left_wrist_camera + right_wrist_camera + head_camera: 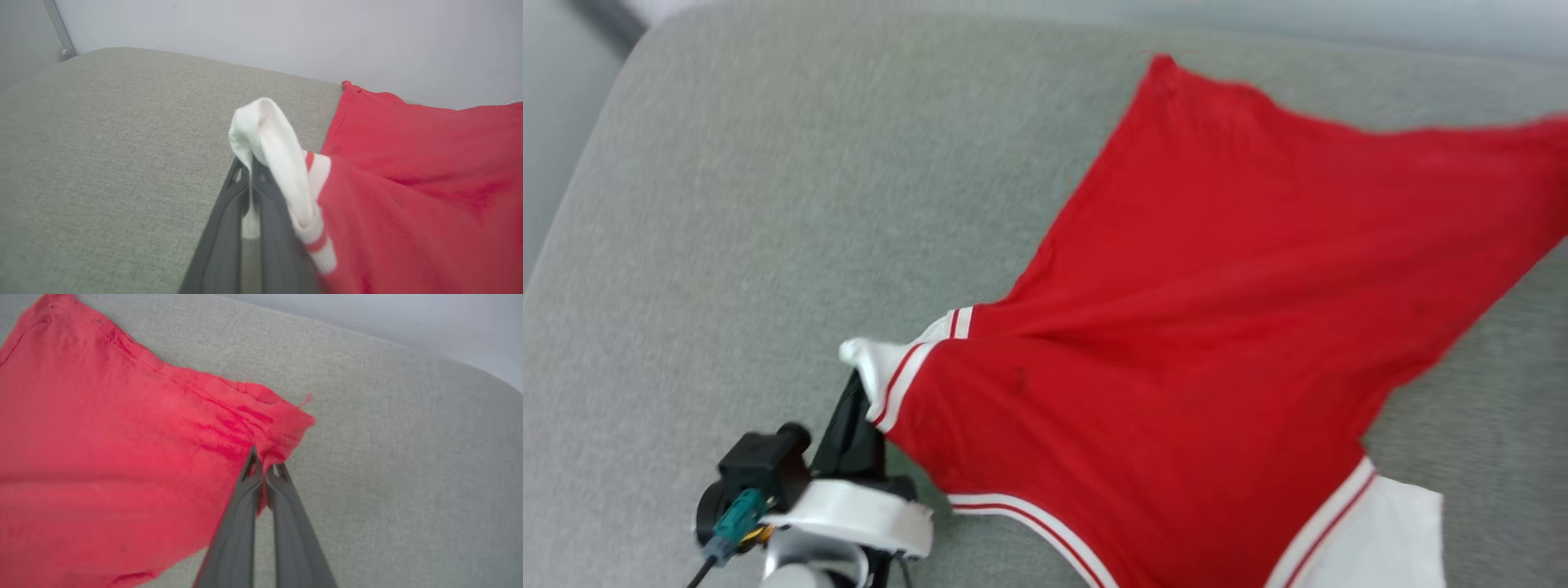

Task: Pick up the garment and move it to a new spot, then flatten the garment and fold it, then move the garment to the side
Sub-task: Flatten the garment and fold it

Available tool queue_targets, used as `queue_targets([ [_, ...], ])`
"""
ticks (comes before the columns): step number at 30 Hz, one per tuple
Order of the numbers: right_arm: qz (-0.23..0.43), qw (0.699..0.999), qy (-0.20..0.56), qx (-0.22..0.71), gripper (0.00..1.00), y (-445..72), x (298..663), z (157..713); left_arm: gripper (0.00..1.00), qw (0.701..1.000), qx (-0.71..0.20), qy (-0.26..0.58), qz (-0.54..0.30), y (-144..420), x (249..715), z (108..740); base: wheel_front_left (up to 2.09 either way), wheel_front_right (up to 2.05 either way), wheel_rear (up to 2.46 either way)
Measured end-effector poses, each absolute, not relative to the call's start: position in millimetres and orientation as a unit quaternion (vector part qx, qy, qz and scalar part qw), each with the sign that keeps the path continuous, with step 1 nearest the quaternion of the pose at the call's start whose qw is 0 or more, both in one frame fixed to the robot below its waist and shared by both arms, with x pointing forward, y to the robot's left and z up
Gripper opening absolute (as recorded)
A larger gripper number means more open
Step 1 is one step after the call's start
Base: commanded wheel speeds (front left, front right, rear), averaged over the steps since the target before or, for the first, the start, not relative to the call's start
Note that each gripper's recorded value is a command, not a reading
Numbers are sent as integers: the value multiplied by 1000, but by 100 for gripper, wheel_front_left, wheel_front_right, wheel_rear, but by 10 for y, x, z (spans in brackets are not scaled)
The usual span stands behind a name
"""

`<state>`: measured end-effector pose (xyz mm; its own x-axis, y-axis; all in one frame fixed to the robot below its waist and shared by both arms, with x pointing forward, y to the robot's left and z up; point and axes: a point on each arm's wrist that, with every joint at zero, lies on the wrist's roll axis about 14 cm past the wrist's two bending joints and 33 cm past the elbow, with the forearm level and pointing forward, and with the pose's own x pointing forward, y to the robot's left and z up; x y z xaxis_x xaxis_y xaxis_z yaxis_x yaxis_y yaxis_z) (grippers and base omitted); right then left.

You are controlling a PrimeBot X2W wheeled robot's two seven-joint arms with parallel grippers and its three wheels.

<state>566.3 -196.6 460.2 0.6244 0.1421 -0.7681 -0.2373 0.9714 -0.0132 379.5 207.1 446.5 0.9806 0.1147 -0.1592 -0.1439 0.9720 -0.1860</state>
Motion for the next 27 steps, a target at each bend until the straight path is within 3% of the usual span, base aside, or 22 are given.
queue_targets([
  [5,77,875,474,-65,0,-2423,4876,4415,0,989,-98,78,73,2129,3681,4490,0,0,0],
  [10,32,834,549,-34,0,-2861,3830,4031,0,989,-108,84,57,2024,3648,4525,0,0,0],
  [17,-7,789,612,54,0,-2949,2593,3667,0,989,-105,99,12,1800,3666,4558,0,0,0],
  [18,-12,787,613,68,9,-2932,2479,3638,0,990,-104,97,8,1773,3680,4571,0,0,0],
  [19,-16,785,615,76,33,-2919,2377,3613,0,990,-103,97,2,1743,3697,4581,0,0,0],
  [20,-20,784,614,90,88,-2901,2296,3593,0,990,-103,97,-2,1715,3709,4587,0,0,0],
  [21,-21,789,606,100,100,-2866,2270,3592,0,990,-103,97,-5,1693,3716,4592,0,0,0],
  [27,-49,848,514,118,100,-2936,2548,3788,0,988,-105,109,-20,1596,3740,4559,0,0,0],
])
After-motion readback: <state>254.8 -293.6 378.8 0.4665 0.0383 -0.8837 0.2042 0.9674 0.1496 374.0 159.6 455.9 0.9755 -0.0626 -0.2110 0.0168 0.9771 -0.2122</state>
